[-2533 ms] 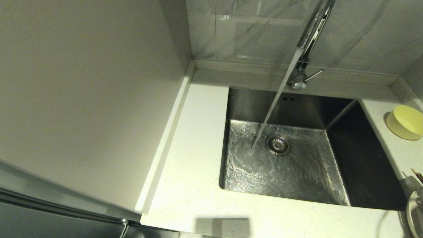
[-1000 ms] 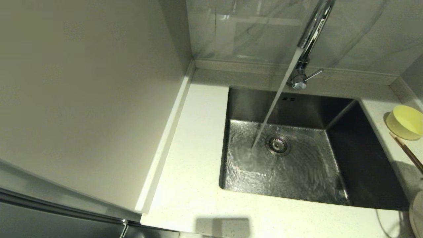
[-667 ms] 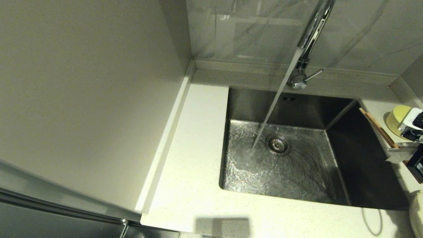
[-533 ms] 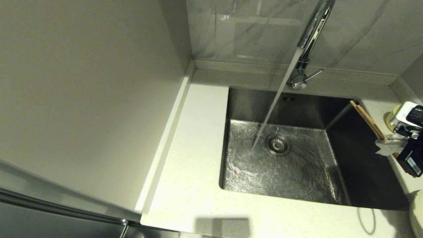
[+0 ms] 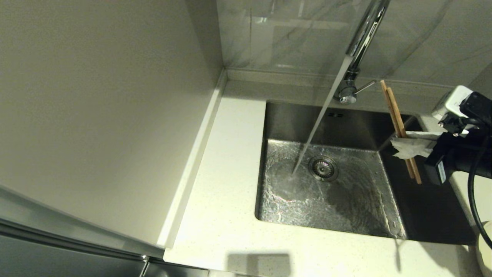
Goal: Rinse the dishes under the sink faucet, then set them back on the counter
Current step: Rinse the chopsticks
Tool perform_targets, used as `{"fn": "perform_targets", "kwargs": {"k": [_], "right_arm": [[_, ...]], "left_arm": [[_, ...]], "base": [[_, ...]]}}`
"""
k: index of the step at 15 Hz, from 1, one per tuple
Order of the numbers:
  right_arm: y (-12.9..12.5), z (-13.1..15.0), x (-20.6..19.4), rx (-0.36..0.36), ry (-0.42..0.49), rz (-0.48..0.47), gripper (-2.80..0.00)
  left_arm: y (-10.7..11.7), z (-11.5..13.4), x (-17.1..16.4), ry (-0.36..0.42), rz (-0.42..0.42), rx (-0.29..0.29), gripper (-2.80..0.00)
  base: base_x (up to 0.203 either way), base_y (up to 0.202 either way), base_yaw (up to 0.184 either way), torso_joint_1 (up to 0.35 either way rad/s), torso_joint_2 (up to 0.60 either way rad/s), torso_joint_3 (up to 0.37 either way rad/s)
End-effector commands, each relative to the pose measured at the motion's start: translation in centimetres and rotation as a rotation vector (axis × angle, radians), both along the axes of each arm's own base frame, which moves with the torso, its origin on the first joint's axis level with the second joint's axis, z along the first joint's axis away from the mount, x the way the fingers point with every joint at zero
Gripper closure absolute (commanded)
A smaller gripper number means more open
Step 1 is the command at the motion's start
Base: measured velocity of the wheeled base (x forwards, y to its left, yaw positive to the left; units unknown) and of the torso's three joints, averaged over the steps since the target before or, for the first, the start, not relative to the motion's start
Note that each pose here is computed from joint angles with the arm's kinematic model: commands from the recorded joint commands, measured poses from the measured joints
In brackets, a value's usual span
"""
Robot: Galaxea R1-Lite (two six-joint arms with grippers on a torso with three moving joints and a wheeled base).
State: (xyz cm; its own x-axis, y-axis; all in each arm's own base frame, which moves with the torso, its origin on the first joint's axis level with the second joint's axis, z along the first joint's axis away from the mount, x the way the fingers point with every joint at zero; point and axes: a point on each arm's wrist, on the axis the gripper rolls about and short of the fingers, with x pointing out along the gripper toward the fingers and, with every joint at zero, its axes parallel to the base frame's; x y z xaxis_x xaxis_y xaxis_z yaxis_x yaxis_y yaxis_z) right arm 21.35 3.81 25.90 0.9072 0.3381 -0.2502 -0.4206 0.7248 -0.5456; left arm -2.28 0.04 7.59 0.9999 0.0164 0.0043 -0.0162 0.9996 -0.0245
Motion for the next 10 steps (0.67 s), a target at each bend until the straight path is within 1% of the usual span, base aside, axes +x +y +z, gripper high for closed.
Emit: {"fn": "perform_targets", "kwargs": {"k": [1, 3, 5, 7, 10], "right_arm": [[1.8, 0.5, 0.1, 0.008, -0.032, 0.08, 0.0], [2.5, 0.6, 0.5, 0.017, -0.033, 0.103, 0.0], [3.4, 0.4, 0.8, 0.07, -0.005, 0.124, 0.0], [3.9, 0.9, 1.5, 0.117, -0.067, 0.132, 0.0], [5.1, 1.3, 3.0, 0.187, -0.134, 0.157, 0.0]], "left_arm": [[0.0, 0.0, 0.0, -0.002, 0.001, 0.0, 0.0], [0.0, 0.0, 0.0, -0.002, 0.001, 0.0, 0.0], [0.0, 0.0, 0.0, -0.002, 0.001, 0.0, 0.0], [0.0, 0.0, 0.0, -0.002, 0.001, 0.0, 0.0], [0.0, 0.0, 0.0, -0.002, 0.001, 0.0, 0.0]], "base": [[0.0, 0.0, 0.0, 0.0, 0.0, 0.0], [0.0, 0.0, 0.0, 0.0, 0.0, 0.0], [0.0, 0.0, 0.0, 0.0, 0.0, 0.0], [0.0, 0.0, 0.0, 0.0, 0.0, 0.0], [0.0, 0.0, 0.0, 0.0, 0.0, 0.0]]}}
